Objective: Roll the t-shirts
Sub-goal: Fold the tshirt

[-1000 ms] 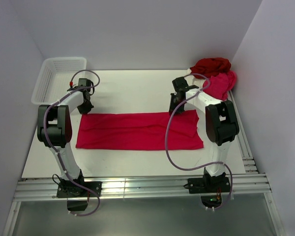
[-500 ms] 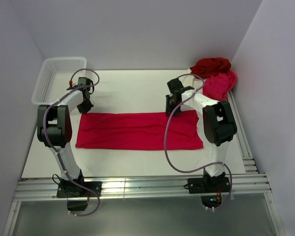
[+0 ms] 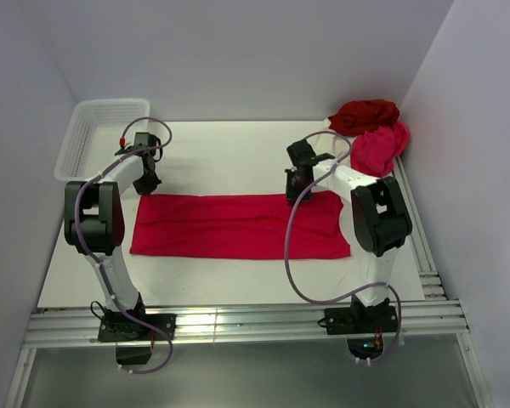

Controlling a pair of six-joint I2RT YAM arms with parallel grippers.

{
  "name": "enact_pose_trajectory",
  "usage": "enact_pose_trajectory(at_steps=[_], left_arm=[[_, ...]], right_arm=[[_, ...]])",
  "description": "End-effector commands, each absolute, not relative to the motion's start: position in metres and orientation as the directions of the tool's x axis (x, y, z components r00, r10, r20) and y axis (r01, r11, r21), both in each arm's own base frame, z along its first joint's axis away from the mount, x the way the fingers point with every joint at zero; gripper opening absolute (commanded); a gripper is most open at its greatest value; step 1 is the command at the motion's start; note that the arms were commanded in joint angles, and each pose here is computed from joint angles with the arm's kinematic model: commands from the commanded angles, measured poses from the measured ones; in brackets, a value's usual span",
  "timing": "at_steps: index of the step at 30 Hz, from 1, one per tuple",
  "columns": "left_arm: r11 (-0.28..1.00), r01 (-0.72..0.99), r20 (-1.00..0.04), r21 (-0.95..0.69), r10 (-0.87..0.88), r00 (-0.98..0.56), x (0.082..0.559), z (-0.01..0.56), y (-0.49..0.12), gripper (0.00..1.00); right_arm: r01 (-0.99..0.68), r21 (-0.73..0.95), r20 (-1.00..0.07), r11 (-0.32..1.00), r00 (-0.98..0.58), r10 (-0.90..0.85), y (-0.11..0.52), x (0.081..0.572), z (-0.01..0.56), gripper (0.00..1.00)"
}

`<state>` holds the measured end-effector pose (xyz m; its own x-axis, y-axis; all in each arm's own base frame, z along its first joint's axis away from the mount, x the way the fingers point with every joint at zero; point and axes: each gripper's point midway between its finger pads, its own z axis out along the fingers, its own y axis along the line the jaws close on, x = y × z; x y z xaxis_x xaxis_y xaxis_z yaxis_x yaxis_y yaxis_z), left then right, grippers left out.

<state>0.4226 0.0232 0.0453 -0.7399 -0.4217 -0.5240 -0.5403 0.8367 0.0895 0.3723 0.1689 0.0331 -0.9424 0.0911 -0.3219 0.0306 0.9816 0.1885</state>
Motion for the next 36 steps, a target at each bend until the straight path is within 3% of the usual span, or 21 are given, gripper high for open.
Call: enact_pose_trajectory(at_steps=[1,8,11,12,13,18,21,29,35,36], left_arm=[[0.833,-0.550,-0.559,0.063,-0.427,-0.711,0.435,0.059,0.027,0.01],[0.833,-0.549,-0.553,0.060,-0.430,-0.713,0.432,0.061,0.026,0.01],[0.834,-0.547,-0.558,0.070,-0.422,-0.714,0.431,0.063,0.028,0.00],[0.835,-0.546,-0.558,0.072,-0.420,-0.716,0.431,0.063,0.028,0.00],[0.835,-0.545,-0.559,0.074,-0.418,-0.716,0.432,0.063,0.028,0.00],[0.836,-0.543,-0.549,0.077,-0.419,-0.723,0.430,0.061,0.028,0.01],[0.836,-0.543,-0.542,0.075,-0.423,-0.726,0.430,0.059,0.026,0.01],[0.845,-0.533,-0.563,0.034,-0.425,-0.709,0.432,0.087,0.022,0.01],[0.853,-0.523,-0.556,0.005,-0.432,-0.710,0.428,0.095,0.016,0.01],[0.854,-0.521,-0.556,0.003,-0.431,-0.710,0.428,0.096,0.015,0.01]], right_arm=[[0.029,0.223,-0.383,0.974,-0.917,0.115,0.168,0.360,0.066,0.00],[0.060,0.267,-0.357,0.962,-0.921,0.156,0.174,0.300,0.070,0.00],[0.061,0.295,-0.321,0.954,-0.934,0.159,0.181,0.266,0.061,0.08],[0.044,0.311,-0.316,0.949,-0.937,0.147,0.188,0.257,0.062,0.11],[0.045,0.320,-0.307,0.946,-0.940,0.149,0.191,0.251,0.062,0.25],[0.045,0.357,-0.274,0.933,-0.950,0.151,0.207,0.220,0.072,0.42],[0.051,0.340,-0.333,0.939,-0.927,0.171,0.198,0.224,0.090,0.53],[0.175,0.301,-0.381,0.937,-0.879,0.286,0.148,0.277,0.100,0.51],[0.380,0.263,-0.350,0.887,-0.819,0.455,0.095,0.287,0.090,0.54],[0.403,0.264,-0.343,0.876,-0.810,0.475,0.091,0.285,0.091,0.60]])
